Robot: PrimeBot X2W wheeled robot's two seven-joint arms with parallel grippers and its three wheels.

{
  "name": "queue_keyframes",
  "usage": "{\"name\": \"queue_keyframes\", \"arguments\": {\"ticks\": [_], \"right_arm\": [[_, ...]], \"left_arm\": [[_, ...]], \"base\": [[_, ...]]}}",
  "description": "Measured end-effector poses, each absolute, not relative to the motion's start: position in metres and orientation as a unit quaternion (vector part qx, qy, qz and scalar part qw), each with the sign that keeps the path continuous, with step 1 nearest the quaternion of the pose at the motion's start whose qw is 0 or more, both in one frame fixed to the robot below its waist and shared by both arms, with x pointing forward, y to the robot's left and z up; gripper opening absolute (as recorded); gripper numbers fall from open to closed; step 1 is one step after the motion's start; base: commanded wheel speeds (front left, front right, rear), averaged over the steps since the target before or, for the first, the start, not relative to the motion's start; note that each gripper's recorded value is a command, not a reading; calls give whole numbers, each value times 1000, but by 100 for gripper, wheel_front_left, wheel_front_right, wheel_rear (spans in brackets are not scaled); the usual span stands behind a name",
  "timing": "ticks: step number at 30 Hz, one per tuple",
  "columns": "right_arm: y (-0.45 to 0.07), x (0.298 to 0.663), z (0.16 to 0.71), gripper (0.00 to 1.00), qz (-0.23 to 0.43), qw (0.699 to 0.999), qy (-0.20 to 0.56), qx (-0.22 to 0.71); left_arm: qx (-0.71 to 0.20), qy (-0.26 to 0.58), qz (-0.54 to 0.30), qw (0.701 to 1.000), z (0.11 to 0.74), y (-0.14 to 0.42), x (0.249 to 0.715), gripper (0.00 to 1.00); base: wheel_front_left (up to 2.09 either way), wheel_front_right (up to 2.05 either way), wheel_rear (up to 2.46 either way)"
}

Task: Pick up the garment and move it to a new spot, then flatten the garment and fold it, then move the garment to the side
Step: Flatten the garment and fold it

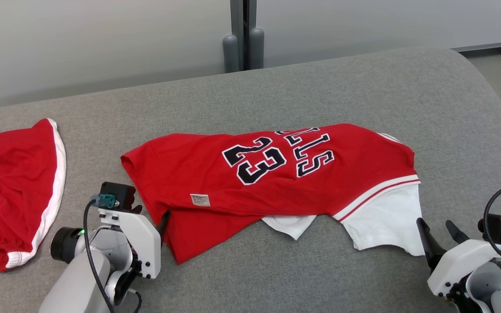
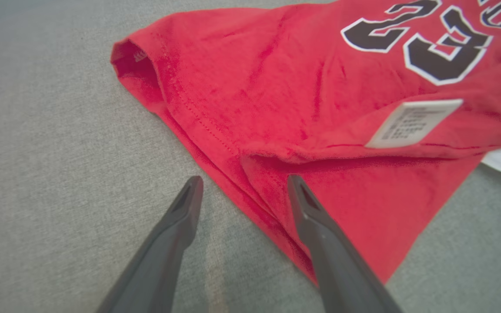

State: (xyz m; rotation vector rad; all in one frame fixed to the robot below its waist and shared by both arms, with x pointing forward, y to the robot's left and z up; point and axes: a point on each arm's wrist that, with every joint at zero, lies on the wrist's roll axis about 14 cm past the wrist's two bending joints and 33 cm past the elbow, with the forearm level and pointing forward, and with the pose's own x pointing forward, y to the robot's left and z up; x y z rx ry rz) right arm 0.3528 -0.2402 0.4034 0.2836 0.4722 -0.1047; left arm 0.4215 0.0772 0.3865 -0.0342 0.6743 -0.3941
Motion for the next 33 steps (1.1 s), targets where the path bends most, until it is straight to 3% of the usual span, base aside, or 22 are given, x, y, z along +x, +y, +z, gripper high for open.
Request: {"name": "queue_keyframes", "arguments": {"ticks": [19,33], "right_arm": [[-238,365,385,100,-55,951,262,156],[-234,362,375,100,-51,943,284,165]], "left_arm": [[50,337,-255,905,375,57,448,100],[46,344,-272,898,375,51,445,100]], "base": [[0,0,0],[0,0,0]]}}
